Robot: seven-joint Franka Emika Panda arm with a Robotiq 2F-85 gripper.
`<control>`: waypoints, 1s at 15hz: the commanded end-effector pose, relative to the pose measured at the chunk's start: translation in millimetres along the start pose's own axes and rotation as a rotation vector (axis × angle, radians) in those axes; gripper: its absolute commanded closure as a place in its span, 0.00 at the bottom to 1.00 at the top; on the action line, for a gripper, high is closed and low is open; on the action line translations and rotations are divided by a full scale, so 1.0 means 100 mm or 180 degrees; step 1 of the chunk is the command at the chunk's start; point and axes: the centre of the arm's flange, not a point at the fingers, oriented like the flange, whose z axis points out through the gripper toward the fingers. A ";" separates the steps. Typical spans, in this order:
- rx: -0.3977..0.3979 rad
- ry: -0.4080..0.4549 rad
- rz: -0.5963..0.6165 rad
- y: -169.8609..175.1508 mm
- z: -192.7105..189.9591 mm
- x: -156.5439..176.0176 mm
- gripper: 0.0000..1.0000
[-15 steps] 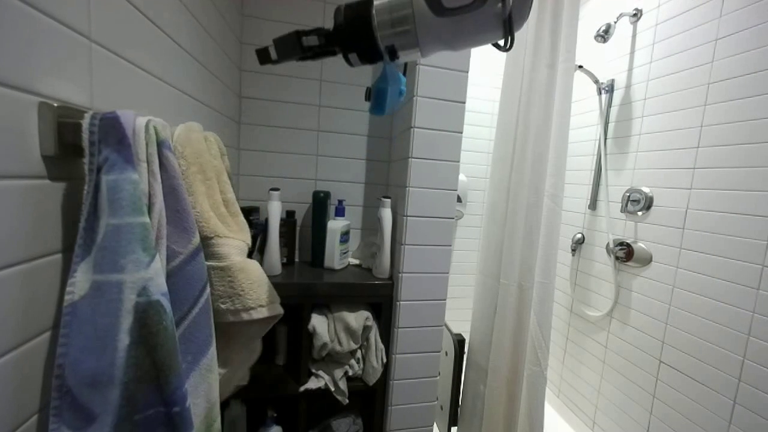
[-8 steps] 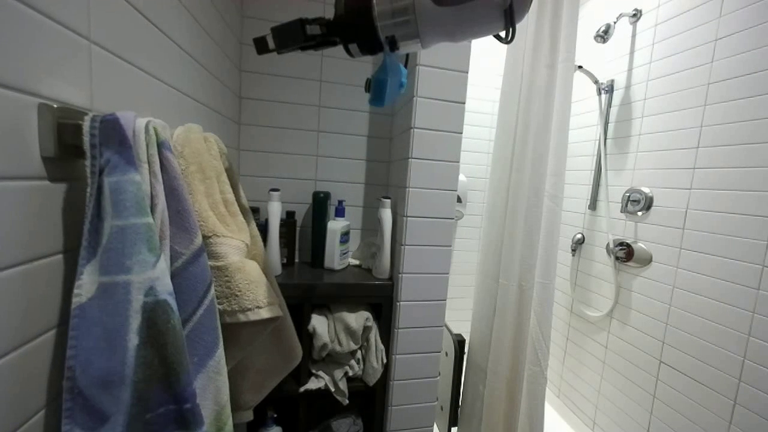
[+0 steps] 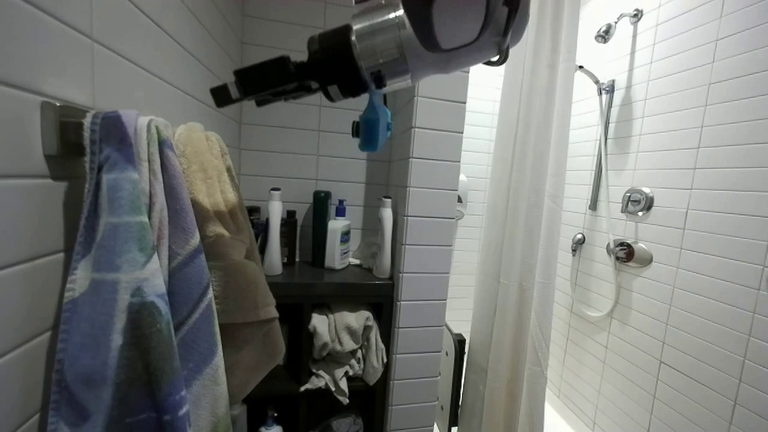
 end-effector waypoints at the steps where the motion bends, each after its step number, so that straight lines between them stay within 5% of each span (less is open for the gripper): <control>1: 0.0124 -0.0303 -0.0067 0.07 -0.18 0.23 0.00; 4: 0.0136 -0.0403 -0.0205 0.06 -0.15 0.21 0.00; 5: 0.0121 -0.0317 -0.0177 -0.13 0.07 -0.19 0.00; 15: 0.0087 -0.0442 -0.0166 -0.04 0.05 -0.08 0.00</control>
